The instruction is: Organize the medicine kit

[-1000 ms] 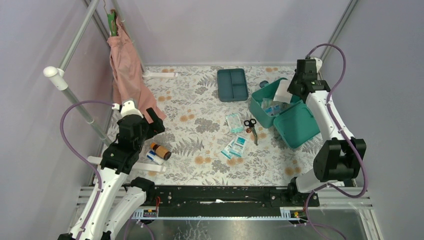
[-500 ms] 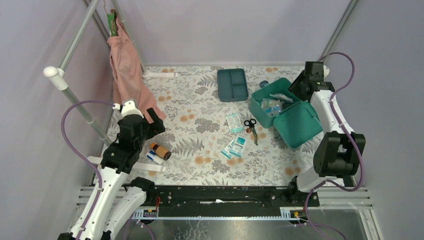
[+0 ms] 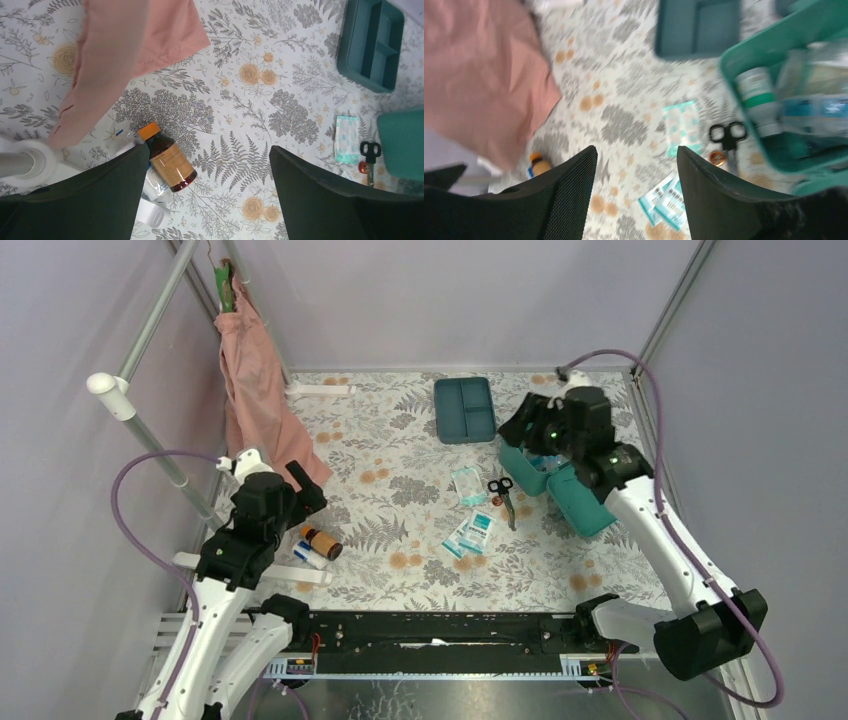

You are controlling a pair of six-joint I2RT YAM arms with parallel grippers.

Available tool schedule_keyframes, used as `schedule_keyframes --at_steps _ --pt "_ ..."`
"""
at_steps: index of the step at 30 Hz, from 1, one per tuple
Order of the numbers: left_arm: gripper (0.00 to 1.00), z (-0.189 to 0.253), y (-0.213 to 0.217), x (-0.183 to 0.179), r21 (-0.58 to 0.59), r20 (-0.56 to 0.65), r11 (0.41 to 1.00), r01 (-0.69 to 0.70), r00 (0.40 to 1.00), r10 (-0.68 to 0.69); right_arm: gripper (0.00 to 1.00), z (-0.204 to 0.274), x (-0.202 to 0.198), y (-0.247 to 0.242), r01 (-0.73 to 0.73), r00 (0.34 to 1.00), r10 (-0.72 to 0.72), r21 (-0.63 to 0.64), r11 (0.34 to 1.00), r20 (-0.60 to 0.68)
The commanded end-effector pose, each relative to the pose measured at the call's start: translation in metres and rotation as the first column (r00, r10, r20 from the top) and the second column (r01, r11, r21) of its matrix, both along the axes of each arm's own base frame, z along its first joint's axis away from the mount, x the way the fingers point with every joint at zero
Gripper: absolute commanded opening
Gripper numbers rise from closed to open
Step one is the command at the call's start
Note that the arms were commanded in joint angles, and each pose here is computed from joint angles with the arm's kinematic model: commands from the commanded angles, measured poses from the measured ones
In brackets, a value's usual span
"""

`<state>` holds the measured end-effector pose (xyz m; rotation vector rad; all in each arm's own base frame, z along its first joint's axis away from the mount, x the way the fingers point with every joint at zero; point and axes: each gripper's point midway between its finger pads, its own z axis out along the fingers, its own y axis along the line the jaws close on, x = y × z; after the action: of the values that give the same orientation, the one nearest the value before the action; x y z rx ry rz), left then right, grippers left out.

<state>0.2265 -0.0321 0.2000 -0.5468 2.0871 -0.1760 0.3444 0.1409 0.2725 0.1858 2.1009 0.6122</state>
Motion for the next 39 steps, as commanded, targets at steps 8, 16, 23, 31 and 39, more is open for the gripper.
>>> schedule_keyframes --at_steps 8,16,23,31,39 --pt "0.99 0.059 0.022 -0.031 -0.031 0.104 0.995 -0.097 0.990 0.100 0.71 -0.065 -0.074 0.194 -0.501 0.862 0.504 0.061 0.863 -0.055" --pt "0.99 0.064 0.022 -0.041 -0.038 0.103 0.996 -0.083 0.991 0.087 0.76 -0.112 -0.120 0.328 -0.754 0.646 0.759 0.085 0.651 -0.083" --pt "0.99 0.062 0.019 -0.042 -0.023 0.099 0.999 -0.045 0.994 0.047 0.76 -0.153 -0.149 0.403 -0.845 0.521 0.842 0.053 0.532 -0.139" --pt "0.99 0.065 0.018 -0.046 -0.012 0.112 1.000 -0.018 0.994 0.019 0.76 -0.200 -0.136 0.426 -0.830 0.546 0.812 -0.001 0.557 -0.207" --pt "0.99 0.063 0.017 -0.046 -0.006 0.107 1.000 -0.007 0.994 0.007 0.75 -0.221 -0.128 0.429 -0.824 0.557 0.794 -0.043 0.564 -0.244"
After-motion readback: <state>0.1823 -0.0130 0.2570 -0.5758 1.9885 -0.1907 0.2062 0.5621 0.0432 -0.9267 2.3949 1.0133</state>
